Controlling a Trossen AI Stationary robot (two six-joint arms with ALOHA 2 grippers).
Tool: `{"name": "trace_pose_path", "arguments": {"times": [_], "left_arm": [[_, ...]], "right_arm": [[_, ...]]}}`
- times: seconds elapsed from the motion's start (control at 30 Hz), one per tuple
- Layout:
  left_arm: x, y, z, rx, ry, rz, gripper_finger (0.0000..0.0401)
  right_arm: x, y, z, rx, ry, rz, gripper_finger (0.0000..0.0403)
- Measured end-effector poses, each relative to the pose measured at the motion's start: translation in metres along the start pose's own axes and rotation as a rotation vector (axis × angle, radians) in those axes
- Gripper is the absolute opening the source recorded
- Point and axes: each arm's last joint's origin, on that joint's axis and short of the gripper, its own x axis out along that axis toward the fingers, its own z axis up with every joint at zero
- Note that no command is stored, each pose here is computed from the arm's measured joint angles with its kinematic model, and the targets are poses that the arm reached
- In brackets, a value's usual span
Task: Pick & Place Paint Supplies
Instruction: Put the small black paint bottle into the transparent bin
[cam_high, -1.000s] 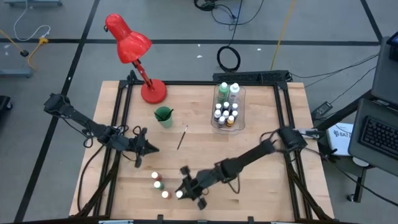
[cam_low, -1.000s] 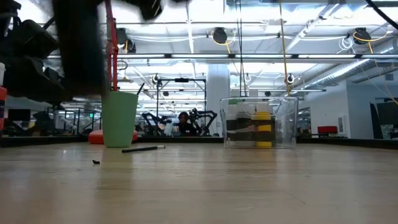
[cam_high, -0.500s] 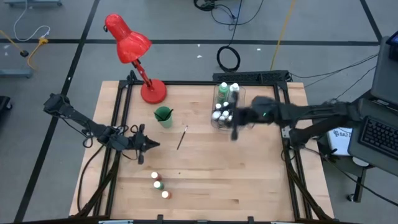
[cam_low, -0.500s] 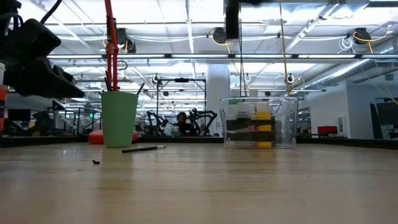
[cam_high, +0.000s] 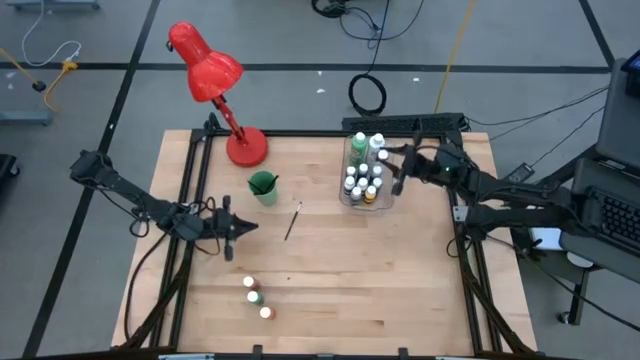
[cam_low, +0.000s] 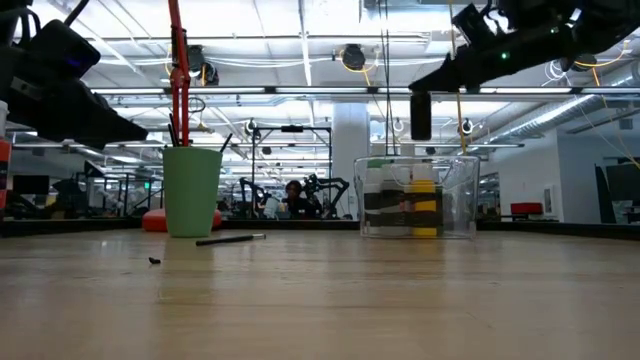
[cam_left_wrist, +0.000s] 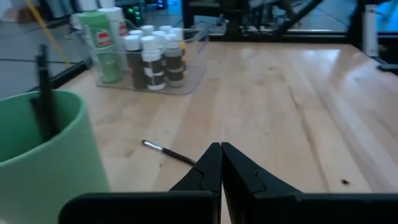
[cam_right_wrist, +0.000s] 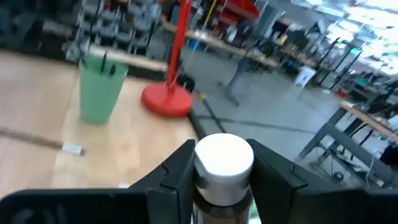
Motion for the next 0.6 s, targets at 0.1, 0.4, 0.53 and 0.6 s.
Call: {"name": "trace_pose_path", "arguments": {"times": [0.1,0.4,0.53,0.6], "left_arm": [[0.0,0.001,0.0,-0.001,-0.006,0.034,0.0008],[0.0,0.002,0.0,-0.002,-0.01,0.053,0.0008],[0.0,0.002,0.0,-0.001,-0.01,0.053,0.0008],[0.0,0.002,0.0,0.005,-0.008,0.053,0.0008]], "right_arm": [[0.002,-0.001,-0.007,-0.033,0.046,0.007,0.0112],[0.004,-0.015,-0.018,-0.04,-0.07,0.105,0.0112],[0.003,-0.023,-0.026,-0.015,-0.03,0.099,0.0112],[0.004,-0.024,-0.029,0.001,-0.036,0.149,0.0112]]}}
